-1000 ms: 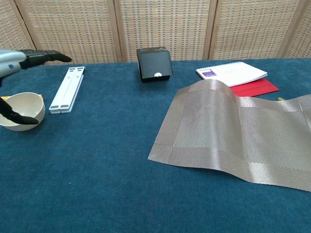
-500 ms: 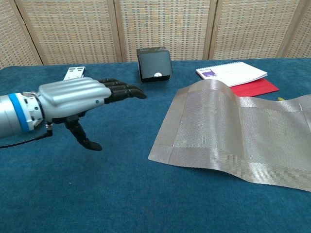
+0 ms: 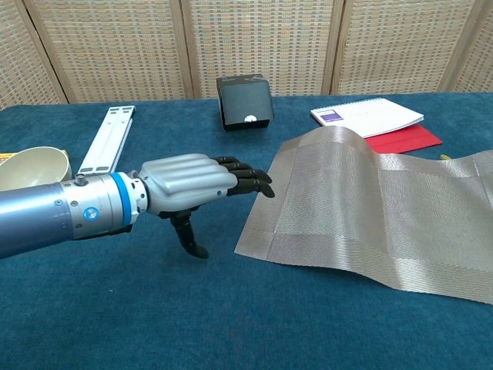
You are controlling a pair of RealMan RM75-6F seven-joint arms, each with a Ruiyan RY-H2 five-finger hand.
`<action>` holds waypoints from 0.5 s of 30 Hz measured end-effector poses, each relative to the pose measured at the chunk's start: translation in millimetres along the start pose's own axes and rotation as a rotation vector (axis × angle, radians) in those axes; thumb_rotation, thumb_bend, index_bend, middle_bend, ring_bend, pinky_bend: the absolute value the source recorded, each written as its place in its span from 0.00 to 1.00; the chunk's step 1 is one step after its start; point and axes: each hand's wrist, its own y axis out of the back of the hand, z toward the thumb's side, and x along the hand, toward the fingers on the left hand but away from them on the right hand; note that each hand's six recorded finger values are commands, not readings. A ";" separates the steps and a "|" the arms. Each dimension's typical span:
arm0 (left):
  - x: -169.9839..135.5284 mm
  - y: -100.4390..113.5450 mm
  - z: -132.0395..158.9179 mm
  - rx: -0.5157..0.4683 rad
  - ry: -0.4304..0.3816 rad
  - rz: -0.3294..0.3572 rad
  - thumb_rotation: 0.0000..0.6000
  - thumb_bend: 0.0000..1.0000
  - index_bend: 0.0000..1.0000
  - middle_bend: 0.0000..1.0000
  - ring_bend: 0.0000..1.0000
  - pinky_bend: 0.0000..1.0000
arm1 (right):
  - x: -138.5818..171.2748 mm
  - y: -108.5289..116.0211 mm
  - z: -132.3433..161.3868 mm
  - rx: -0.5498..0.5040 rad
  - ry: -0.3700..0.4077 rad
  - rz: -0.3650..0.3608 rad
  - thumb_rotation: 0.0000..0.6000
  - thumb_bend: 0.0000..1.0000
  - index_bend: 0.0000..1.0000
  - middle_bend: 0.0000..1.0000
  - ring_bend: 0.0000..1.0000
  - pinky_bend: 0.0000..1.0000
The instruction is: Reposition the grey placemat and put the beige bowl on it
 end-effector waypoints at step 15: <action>41.2 -5.1 19.9 0.027 -0.018 -0.024 1.00 0.00 0.13 0.00 0.00 0.00 | 1.3 3.5 -1.6 -0.044 0.002 0.014 1.00 0.00 0.00 0.00 0.00 0.00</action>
